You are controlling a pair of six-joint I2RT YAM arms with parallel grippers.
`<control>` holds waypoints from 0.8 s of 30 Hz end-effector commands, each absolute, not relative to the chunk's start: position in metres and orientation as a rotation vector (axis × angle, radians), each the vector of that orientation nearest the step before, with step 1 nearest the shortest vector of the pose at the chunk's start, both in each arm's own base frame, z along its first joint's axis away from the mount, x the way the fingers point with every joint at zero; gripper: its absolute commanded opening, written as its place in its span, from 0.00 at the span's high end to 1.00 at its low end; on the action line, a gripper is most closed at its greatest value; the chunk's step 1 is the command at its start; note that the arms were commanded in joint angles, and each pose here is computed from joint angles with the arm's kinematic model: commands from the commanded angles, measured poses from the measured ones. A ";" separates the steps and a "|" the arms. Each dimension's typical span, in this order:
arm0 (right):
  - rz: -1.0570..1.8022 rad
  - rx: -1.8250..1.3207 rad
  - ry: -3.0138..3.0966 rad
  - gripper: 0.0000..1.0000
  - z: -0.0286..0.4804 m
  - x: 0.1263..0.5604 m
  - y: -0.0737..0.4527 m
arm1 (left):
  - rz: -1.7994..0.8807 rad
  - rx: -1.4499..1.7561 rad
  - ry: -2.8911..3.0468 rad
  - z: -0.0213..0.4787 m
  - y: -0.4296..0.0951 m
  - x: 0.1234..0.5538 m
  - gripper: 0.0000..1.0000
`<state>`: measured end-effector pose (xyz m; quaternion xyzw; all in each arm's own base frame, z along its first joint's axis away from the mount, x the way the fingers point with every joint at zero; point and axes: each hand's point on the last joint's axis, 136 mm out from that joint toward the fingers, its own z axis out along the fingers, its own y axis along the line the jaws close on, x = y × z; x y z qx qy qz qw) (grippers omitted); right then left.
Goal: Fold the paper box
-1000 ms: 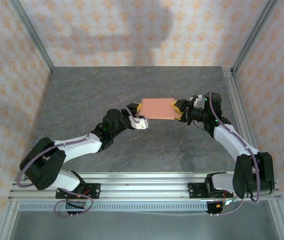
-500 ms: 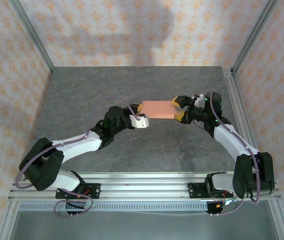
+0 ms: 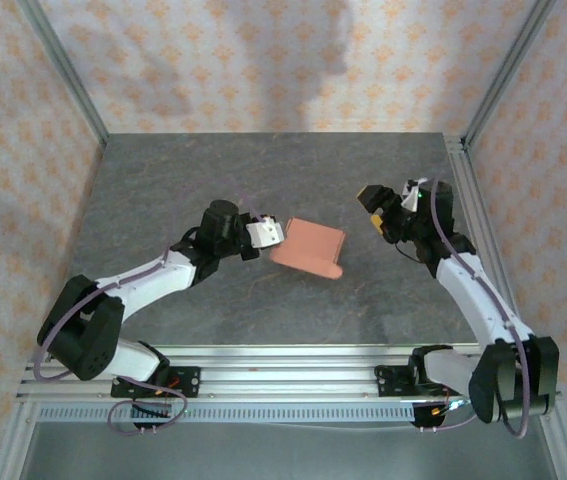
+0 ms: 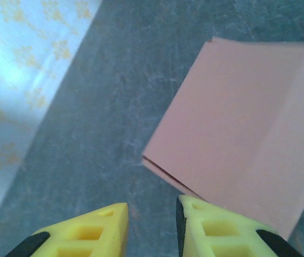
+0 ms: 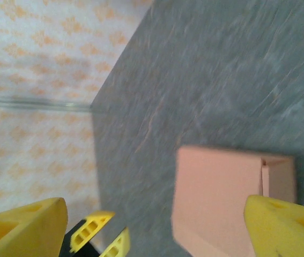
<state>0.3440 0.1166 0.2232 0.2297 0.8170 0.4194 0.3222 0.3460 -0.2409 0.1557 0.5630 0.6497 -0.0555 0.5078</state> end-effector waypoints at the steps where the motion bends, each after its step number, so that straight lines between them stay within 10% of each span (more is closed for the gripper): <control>1: 0.835 0.585 2.087 0.16 0.217 0.351 0.084 | -0.298 1.401 1.638 0.147 -0.249 0.334 0.70; 16: 0.924 0.525 2.315 0.17 0.143 0.349 0.109 | -0.564 0.723 2.108 0.145 -0.239 0.392 0.26; 24: 1.052 0.522 2.370 0.18 0.111 0.343 0.140 | -0.791 0.288 2.351 0.119 -0.246 0.400 0.25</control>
